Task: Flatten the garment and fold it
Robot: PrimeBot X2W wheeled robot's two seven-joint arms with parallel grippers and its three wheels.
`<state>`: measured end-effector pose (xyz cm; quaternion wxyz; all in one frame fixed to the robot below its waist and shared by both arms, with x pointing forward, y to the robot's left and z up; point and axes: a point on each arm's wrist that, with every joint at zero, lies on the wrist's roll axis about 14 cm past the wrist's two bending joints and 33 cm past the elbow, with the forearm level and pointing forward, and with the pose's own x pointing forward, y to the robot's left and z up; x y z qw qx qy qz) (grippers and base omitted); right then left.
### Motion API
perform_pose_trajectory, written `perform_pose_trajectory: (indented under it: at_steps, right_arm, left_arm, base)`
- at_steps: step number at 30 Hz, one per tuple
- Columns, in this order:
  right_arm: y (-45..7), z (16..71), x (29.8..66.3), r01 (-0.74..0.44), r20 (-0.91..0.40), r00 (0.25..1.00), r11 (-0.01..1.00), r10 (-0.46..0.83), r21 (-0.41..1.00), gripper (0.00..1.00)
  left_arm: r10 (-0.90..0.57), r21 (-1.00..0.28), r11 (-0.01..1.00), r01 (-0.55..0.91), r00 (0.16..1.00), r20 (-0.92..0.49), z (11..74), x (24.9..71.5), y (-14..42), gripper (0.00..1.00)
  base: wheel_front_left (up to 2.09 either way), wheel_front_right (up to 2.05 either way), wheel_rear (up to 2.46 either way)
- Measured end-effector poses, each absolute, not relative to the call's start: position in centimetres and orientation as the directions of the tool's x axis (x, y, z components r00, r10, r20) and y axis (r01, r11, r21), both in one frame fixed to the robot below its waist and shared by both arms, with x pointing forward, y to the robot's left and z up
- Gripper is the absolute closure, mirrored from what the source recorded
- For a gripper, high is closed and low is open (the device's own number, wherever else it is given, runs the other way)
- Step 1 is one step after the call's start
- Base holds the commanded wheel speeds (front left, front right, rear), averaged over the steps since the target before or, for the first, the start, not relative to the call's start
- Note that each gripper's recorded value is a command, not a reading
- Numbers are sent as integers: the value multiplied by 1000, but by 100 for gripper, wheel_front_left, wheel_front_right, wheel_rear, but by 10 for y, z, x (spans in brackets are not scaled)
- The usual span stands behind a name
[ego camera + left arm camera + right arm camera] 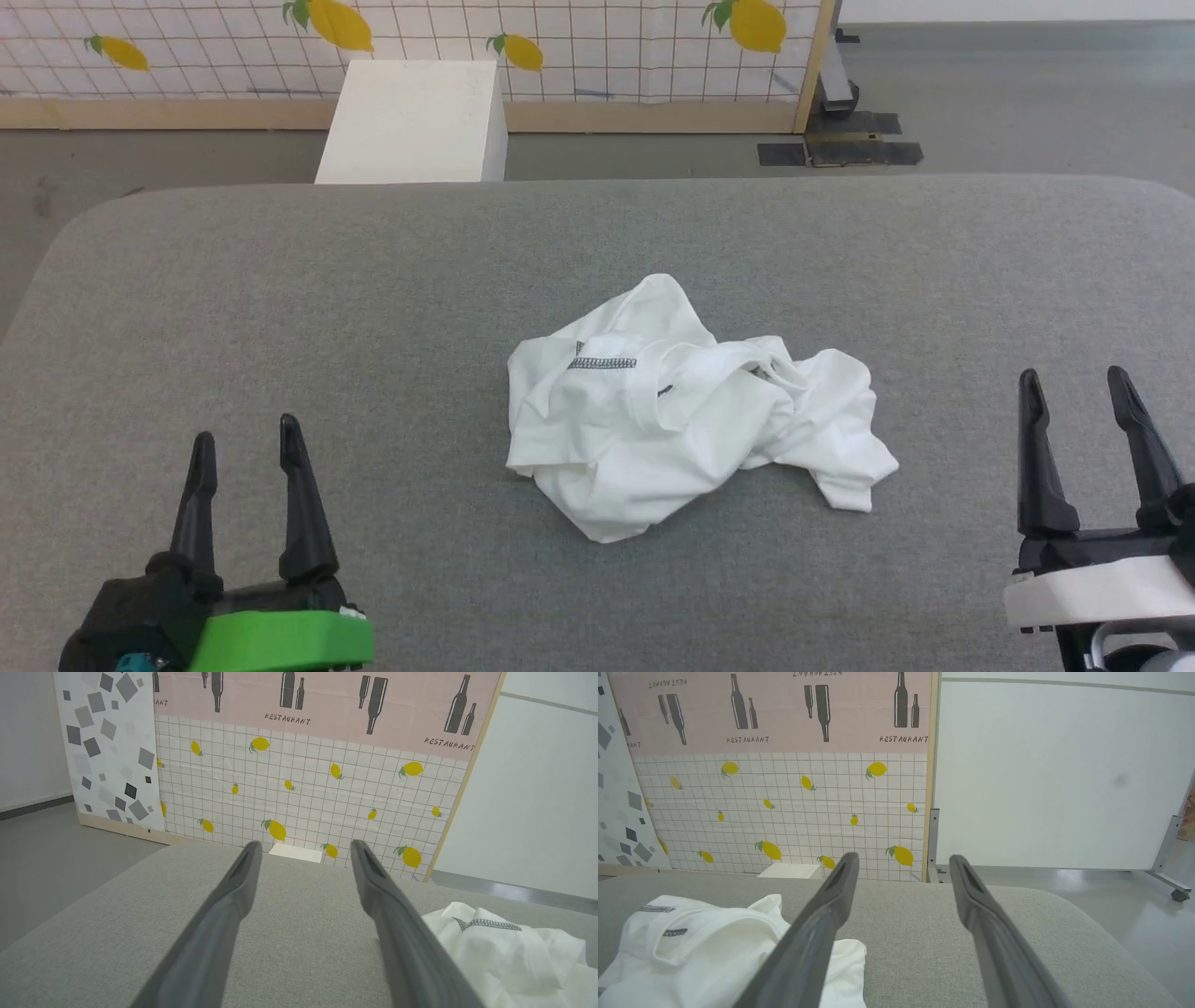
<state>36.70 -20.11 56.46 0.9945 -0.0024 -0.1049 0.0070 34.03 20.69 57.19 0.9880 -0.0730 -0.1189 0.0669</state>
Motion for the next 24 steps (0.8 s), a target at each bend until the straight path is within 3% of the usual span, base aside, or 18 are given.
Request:
perform_pose_trajectory:
  at_steps: [5, 12, 19, 24]
  right_arm:
    - [-194, 566, 377, -34, 183, 982, 999, 33, 2, 0]
    - [-170, 572, 423, -106, 68, 992, 993, 103, 42, 0]
    - [-162, 530, 462, -157, -204, 965, 986, 167, 62, 0]
    - [-156, 465, 464, -175, -478, 856, 981, 196, 88, 0]
  left_arm:
    - [154, -187, 976, -110, 959, 238, 572, 340, 208, 0]
    - [158, -200, 973, -113, 961, 228, 564, 347, 211, 0]
    - [150, -215, 971, -109, 971, 188, 547, 362, 210, 0]
    - [148, -209, 971, -114, 976, 157, 534, 371, 212, 0]
  base:
    - [0, 0, 0]
    - [0, 0, 0]
    - [0, 0, 0]
    - [0, 0, 0]
